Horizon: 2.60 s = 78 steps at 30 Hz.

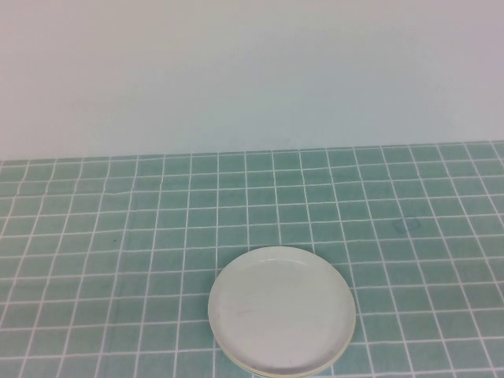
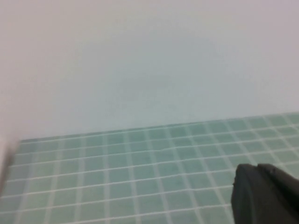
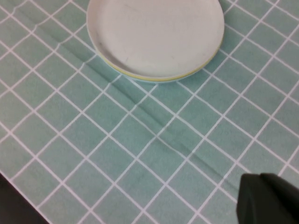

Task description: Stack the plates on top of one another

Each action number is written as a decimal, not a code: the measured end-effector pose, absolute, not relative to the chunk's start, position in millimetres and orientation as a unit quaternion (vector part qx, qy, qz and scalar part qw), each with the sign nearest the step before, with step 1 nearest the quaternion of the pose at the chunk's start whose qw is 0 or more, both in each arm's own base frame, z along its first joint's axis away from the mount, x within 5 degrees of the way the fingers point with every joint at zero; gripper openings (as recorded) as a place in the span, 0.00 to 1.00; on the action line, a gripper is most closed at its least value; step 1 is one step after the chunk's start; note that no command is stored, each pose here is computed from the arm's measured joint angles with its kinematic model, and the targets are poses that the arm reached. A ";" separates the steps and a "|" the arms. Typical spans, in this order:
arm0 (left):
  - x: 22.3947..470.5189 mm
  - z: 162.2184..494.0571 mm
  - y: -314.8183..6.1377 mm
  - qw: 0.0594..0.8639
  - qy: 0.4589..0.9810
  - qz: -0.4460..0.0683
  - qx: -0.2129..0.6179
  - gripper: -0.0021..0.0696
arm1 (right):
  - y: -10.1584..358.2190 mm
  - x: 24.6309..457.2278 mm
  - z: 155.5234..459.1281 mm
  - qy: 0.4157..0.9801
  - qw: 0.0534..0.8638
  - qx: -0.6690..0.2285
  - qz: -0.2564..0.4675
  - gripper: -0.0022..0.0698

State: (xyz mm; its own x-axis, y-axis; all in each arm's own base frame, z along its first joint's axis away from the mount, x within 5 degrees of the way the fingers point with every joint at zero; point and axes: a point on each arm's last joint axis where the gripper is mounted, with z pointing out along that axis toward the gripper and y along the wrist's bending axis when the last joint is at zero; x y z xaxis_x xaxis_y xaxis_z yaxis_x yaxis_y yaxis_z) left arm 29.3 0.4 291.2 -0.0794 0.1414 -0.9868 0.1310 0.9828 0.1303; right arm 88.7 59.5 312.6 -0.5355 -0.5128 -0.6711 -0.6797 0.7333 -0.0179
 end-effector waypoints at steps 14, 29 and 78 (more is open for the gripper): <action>16.7 291.9 10.2 0.674 0.720 0.151 -0.067 0.03 | 48.4 72.2 306.5 0.859 0.344 -0.368 0.093 0.03; 51.4 221.9 7.2 0.705 0.704 0.021 -0.081 0.03 | 4.2 69.2 330.7 0.812 0.523 -0.236 -0.107 0.03; 52.2 178.9 -2.4 0.600 0.799 -0.033 -0.024 0.03 | 4.2 50.9 167.2 0.821 0.570 -0.027 0.016 0.03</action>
